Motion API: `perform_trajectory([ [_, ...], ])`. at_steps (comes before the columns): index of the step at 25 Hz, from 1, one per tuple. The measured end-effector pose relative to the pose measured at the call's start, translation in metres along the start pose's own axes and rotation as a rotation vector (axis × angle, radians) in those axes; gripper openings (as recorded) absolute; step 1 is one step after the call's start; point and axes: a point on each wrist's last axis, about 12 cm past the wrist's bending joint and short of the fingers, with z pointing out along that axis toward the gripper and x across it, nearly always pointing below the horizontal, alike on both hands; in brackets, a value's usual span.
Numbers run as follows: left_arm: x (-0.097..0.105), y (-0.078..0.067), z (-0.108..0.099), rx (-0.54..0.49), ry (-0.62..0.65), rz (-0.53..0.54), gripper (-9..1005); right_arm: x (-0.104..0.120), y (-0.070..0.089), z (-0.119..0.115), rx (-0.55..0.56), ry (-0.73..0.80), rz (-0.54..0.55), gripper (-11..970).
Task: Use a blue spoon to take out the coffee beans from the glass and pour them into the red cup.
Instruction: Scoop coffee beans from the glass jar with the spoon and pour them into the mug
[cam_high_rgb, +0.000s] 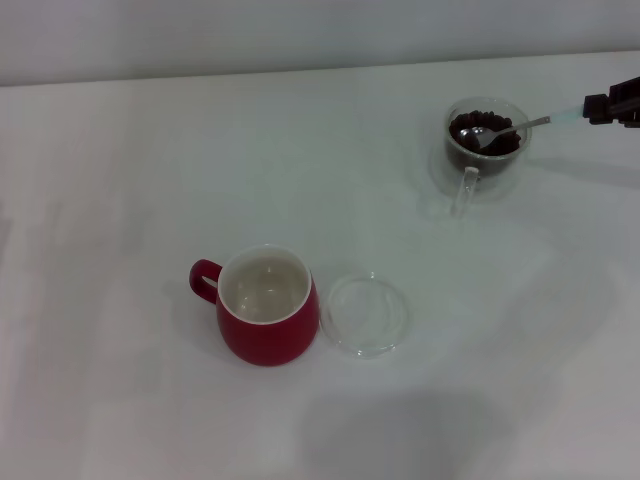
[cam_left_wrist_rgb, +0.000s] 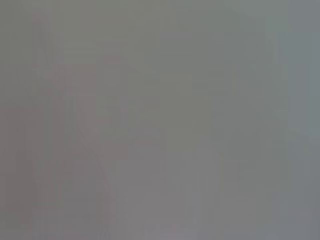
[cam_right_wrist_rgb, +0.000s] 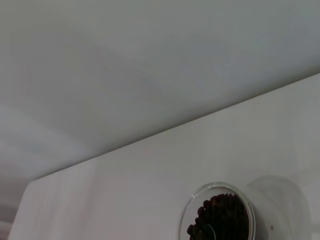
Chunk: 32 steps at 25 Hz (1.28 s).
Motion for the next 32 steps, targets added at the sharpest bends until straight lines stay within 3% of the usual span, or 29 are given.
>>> perform_trajectory([
  [32, 0.001, 0.006, -0.008, 0.008, 0.024, -0.002, 893, 0.008, -0.006, -0.011, -0.054, -0.05, 0.172, 146],
])
